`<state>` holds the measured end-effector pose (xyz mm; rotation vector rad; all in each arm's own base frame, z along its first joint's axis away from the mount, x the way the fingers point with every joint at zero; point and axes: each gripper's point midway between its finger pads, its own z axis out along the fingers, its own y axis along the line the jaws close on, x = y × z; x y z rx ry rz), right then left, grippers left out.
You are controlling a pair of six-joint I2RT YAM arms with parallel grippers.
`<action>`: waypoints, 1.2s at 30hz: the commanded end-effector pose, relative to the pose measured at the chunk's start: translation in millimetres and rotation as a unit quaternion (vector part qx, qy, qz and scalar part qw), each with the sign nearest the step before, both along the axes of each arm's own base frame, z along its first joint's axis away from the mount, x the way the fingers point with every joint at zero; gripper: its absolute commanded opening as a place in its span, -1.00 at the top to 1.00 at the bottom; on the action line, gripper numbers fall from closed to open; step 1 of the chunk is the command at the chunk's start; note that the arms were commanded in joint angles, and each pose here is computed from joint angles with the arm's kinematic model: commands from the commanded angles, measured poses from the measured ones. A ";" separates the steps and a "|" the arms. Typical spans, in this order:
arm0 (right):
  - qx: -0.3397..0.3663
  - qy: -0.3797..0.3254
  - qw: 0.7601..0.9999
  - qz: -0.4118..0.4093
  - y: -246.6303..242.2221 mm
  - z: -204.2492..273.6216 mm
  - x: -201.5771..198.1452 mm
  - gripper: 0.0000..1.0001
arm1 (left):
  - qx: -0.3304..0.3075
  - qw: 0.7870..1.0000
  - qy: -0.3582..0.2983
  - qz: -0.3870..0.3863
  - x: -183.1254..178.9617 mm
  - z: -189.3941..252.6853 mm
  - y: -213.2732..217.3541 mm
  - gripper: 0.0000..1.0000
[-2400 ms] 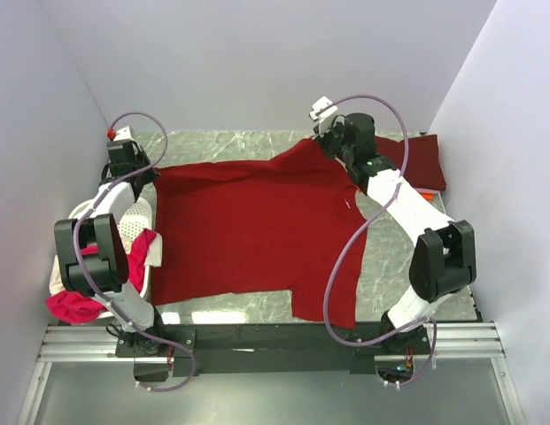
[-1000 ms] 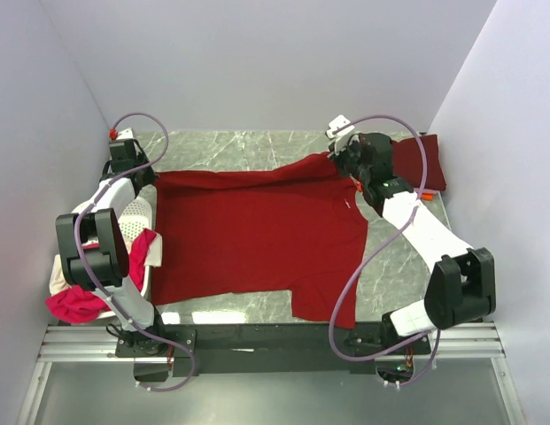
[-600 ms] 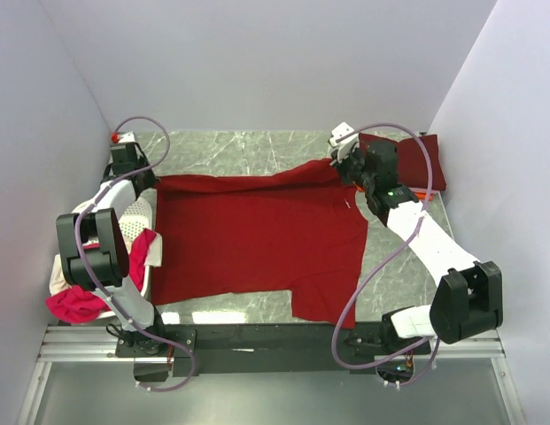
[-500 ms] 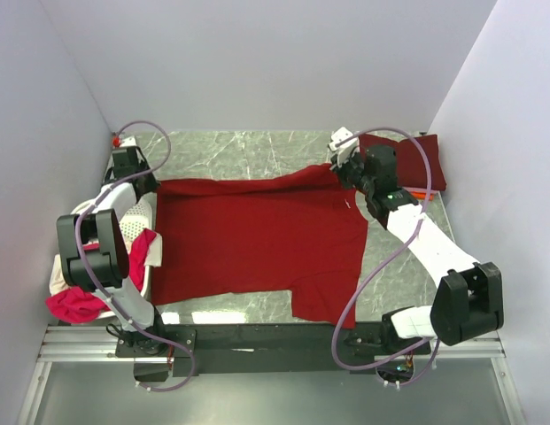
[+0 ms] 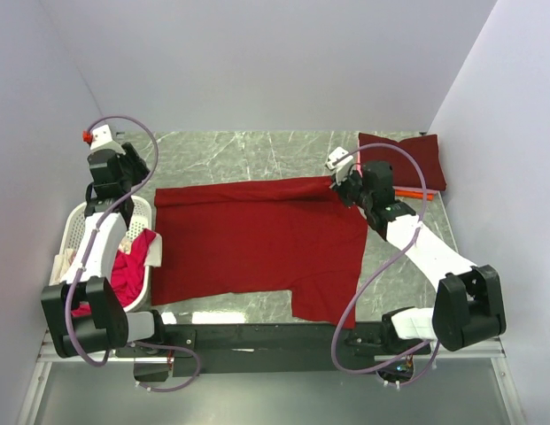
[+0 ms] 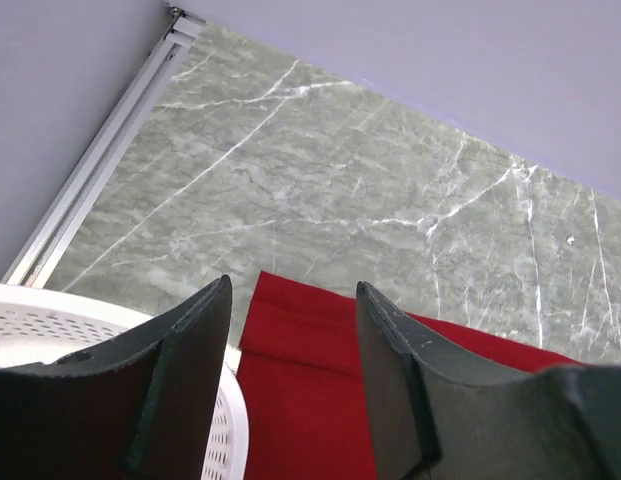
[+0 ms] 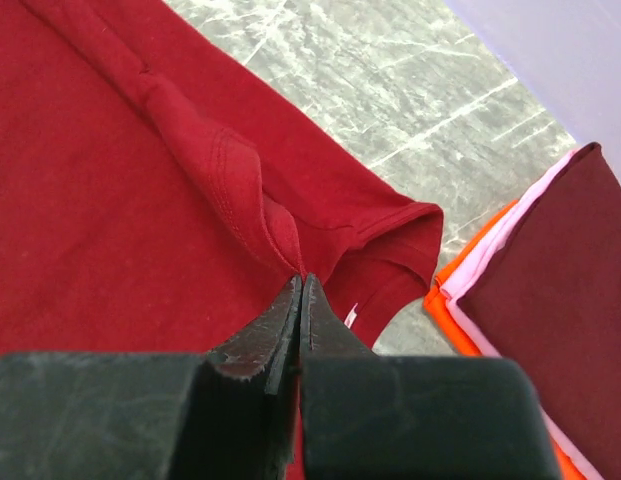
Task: Fold and stack the t-shirts
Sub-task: Fold the tshirt
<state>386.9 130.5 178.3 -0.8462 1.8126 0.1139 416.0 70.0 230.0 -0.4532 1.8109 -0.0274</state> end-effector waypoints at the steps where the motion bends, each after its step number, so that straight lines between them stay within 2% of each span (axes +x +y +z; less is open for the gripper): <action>1: 0.008 -0.039 0.999 0.013 0.7 24.5 -3.5 1.00 | -0.003 1.000 0.005 -0.011 2.6 -3.5 -2.2 -0.16; 10: -0.021 0.005 0.998 0.053 3.0 -7.7 -24.6 1.00 | -0.021 0.999 -0.018 -0.038 -11.6 17.5 -17.7 -0.16; 14: -0.058 0.054 0.988 0.133 9.0 -42.0 -57.5 1.00 | -0.030 0.997 -0.033 -0.058 -28.5 30.9 -29.1 -0.16; 17: -0.086 0.104 0.978 0.160 7.5 -65.5 -75.2 0.01 | -0.042 0.994 -0.036 -0.090 -41.7 35.0 -44.2 -0.19; 19: -0.097 0.115 0.979 0.141 -0.9 -66.4 -69.8 -0.38 | -0.051 0.991 -0.033 -0.122 -50.1 33.7 -58.2 -0.23; 21: -0.090 0.111 0.982 0.125 -3.8 -52.9 -55.7 -0.46 | -0.046 0.988 -0.040 -0.143 -61.0 39.7 -68.6 -0.30; 23: -0.076 0.122 0.981 0.132 5.9 -41.1 -38.3 -0.46 | -0.034 0.986 -0.046 -0.156 -72.6 41.8 -75.2 -0.32; 25: -0.050 0.178 0.971 0.152 17.3 -46.1 -38.6 -0.43 | -0.025 0.986 -0.038 -0.163 -81.6 33.6 -79.4 -0.34; 26: -0.030 0.209 0.966 0.151 27.7 -49.9 -21.7 -0.42 | -0.019 0.985 -0.046 -0.166 -87.7 37.6 -81.1 -0.34; 30: 0.022 0.318 0.935 0.155 49.6 -72.7 -2.1 -0.33 | 0.000 0.983 -0.039 -0.179 -103.5 24.0 -90.2 -0.34; 36: 0.050 0.379 0.915 0.129 64.7 -94.2 33.4 -0.32 | 0.018 0.983 -0.052 -0.177 -107.1 33.6 -93.3 -0.35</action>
